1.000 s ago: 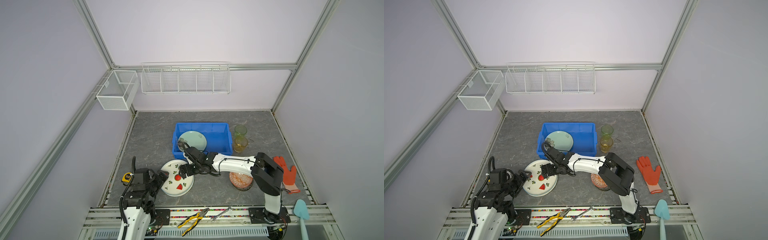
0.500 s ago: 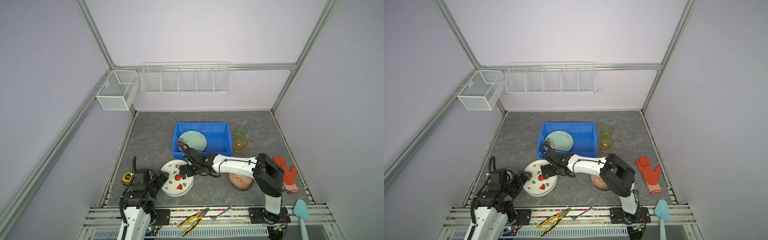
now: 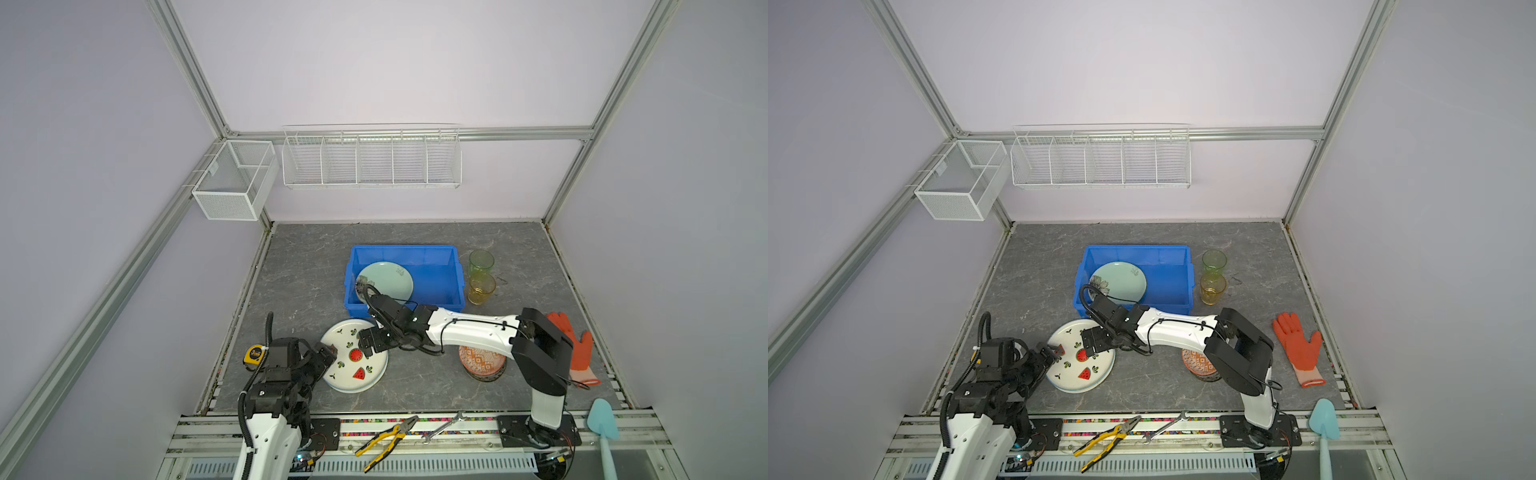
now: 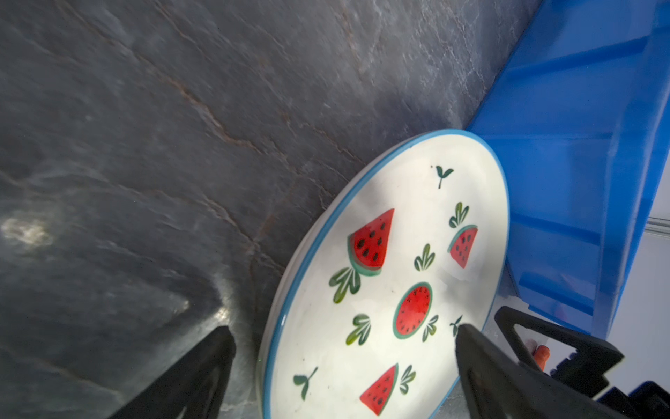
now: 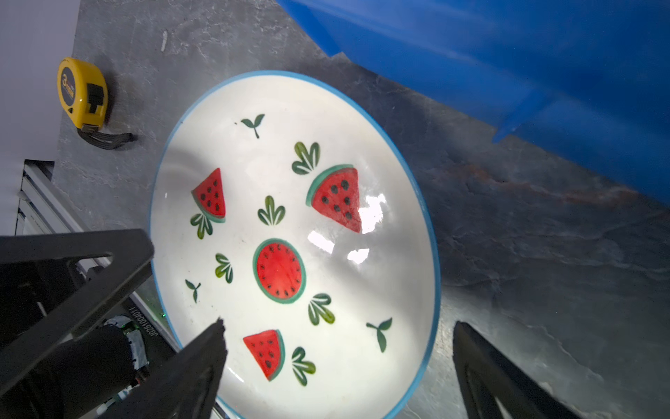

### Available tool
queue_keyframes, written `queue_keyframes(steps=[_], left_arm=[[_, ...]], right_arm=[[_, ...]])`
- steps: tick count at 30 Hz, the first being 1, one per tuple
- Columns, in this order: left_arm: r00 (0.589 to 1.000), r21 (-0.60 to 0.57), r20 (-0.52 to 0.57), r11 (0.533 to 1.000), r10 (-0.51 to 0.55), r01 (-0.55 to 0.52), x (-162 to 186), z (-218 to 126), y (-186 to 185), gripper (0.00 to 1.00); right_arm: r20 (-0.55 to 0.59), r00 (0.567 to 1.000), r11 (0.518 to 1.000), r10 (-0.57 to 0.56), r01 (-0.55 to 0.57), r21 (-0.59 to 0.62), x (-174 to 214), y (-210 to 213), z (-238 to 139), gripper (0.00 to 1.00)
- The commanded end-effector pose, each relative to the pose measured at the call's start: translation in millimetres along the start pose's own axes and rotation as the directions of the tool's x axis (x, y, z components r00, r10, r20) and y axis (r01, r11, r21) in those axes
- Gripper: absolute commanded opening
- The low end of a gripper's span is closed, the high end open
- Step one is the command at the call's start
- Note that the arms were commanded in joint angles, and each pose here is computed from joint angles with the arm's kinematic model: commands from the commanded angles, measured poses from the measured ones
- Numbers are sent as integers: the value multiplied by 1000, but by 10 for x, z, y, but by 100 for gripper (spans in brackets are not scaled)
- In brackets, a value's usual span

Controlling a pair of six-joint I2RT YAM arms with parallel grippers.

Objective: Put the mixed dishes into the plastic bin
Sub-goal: 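Close the left and right grippers on opposite rims of the watermelon plate, then tilt the watermelon plate up off the calligraphy plate with both grippers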

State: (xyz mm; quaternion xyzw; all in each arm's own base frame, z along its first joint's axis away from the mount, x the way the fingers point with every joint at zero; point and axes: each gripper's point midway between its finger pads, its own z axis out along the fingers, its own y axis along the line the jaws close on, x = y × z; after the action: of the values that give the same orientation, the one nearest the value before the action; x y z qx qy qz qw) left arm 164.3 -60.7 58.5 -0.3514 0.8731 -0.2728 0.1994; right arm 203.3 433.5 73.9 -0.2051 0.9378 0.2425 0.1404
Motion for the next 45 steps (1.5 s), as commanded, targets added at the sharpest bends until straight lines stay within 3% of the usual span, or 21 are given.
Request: queue_keyframes(steps=[1, 26, 39, 45], left_arm=[[1000, 38, -2, 999, 1, -1, 0, -6, -84, 95], [1000, 101, -17, 995, 8, -7, 35, 25, -182, 93], [1000, 106, 5, 994, 12, -13, 3, -61, -235, 58], [1000, 110, 15, 994, 15, -16, -20, -127, -286, 48]], right_arm=[[-27, 999, 1000, 17, -17, -13, 40, 58, 57, 98], [-56, 998, 987, 3, -12, -162, 68, 311, 175, 100], [-60, 998, 987, 1, -11, -163, 88, 300, 187, 100], [-62, 998, 987, 3, -13, -160, 97, 293, 195, 100]])
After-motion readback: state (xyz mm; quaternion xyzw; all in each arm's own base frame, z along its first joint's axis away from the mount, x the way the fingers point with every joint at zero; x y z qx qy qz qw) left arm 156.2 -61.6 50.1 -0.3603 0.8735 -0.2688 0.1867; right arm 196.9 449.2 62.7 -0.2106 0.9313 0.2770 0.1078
